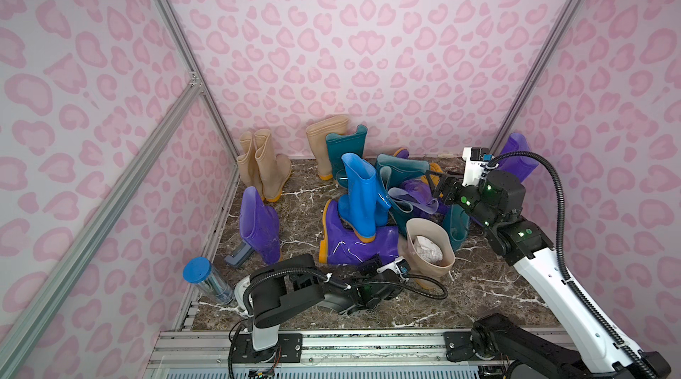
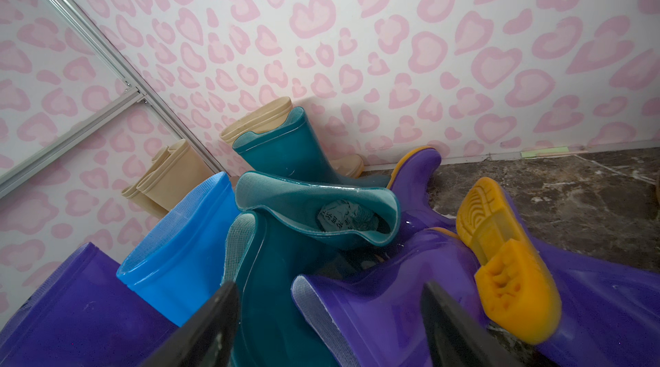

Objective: Match and arrange rain boots in pairs
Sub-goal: Pick up the rain boot at the center of the board, then adjust the rain boot at the center of the board.

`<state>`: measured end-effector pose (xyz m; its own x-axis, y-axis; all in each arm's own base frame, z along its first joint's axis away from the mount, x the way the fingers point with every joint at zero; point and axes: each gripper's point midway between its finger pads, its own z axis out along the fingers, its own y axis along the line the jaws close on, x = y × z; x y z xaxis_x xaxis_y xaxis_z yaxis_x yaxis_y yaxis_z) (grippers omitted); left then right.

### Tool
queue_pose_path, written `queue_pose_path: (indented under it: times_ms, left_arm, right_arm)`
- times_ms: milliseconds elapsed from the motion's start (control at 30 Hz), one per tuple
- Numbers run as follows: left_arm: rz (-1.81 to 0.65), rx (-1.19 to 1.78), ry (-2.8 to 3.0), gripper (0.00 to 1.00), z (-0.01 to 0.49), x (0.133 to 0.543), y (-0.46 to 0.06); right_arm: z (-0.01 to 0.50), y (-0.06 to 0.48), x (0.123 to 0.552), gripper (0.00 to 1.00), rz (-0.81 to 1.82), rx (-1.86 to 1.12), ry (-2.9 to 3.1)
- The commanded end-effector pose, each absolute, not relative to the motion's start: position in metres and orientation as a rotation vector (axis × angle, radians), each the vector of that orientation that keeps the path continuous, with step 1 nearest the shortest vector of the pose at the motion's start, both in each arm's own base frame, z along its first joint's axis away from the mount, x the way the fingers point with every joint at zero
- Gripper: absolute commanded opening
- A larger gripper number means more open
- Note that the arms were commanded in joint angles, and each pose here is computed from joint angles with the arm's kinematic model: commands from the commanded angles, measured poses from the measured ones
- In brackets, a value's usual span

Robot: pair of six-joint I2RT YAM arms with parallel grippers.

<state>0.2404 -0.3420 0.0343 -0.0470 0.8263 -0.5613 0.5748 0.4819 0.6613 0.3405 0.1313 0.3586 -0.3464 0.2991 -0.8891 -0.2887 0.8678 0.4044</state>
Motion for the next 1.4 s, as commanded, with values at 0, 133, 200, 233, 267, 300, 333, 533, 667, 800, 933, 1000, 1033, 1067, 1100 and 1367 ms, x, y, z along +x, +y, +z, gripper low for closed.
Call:
queue_pose_path:
  times_ms: [0, 133, 200, 233, 267, 300, 333, 533, 667, 800, 933, 1000, 1033, 1067, 1100, 1367]
  left_arm:
    - [0.337, 1.162, 1.740, 0.03, 0.045, 0.244, -0.337]
    - [0.283, 1.100, 1.778, 0.02, 0.089, 0.236, -0.330]
    - [0.198, 1.074, 1.804, 0.02, 0.119, 0.225, -0.326]
    - [0.133, 1.075, 1.821, 0.02, 0.134, 0.219, -0.324]
    - [0.090, 1.083, 1.834, 0.02, 0.146, 0.213, -0.321]
    - [0.056, 1.078, 1.839, 0.02, 0.161, 0.209, -0.317]
    - [0.041, 1.096, 1.848, 0.02, 0.169, 0.205, -0.311]
    - [-0.041, 1.122, 1.926, 0.02, 0.183, 0.191, -0.289]
    - [-0.192, 1.110, 1.966, 0.02, 0.201, 0.172, -0.282]
    - [-0.212, 1.079, 1.981, 0.02, 0.213, 0.166, -0.266]
    - [-0.169, 1.063, 1.983, 0.02, 0.209, 0.168, -0.253]
    - [-0.143, 1.061, 1.996, 0.02, 0.203, 0.170, -0.248]
    - [-0.140, 1.055, 2.003, 0.02, 0.202, 0.170, -0.247]
    - [-0.146, 1.052, 2.005, 0.02, 0.202, 0.169, -0.246]
    - [-0.153, 1.046, 2.004, 0.02, 0.202, 0.169, -0.246]
    - [-0.143, 1.020, 1.995, 0.02, 0.202, 0.170, -0.237]
  right_arm:
    - [0.361, 0.131, 0.341, 0.81, 0.599, 0.011, 1.820]
    - [0.366, 0.131, 0.340, 0.81, 0.607, 0.006, 1.812]
    - [0.370, 0.131, 0.339, 0.80, 0.607, 0.006, 1.803]
    - [0.372, 0.131, 0.339, 0.80, 0.607, 0.004, 1.800]
    - [0.373, 0.131, 0.339, 0.80, 0.608, 0.000, 1.798]
    - [0.375, 0.132, 0.340, 0.80, 0.610, -0.003, 1.795]
    - [0.376, 0.133, 0.340, 0.80, 0.616, -0.004, 1.790]
    - [0.379, 0.161, 0.338, 0.79, 0.660, -0.066, 1.790]
    - [0.384, 0.189, 0.331, 0.78, 0.652, -0.133, 1.791]
    - [0.388, 0.232, 0.321, 0.80, 0.676, -0.228, 1.784]
    - [0.376, 0.285, 0.318, 0.84, 0.684, -0.351, 1.811]
    - [0.364, 0.300, 0.327, 0.85, 0.676, -0.365, 1.848]
    - [0.357, 0.310, 0.330, 0.85, 0.684, -0.383, 1.867]
    - [0.348, 0.319, 0.330, 0.86, 0.687, -0.407, 1.886]
    - [0.352, 0.330, 0.332, 0.87, 0.693, -0.423, 1.874]
    - [0.301, 0.354, 0.365, 0.88, 0.576, -0.384, 1.984]
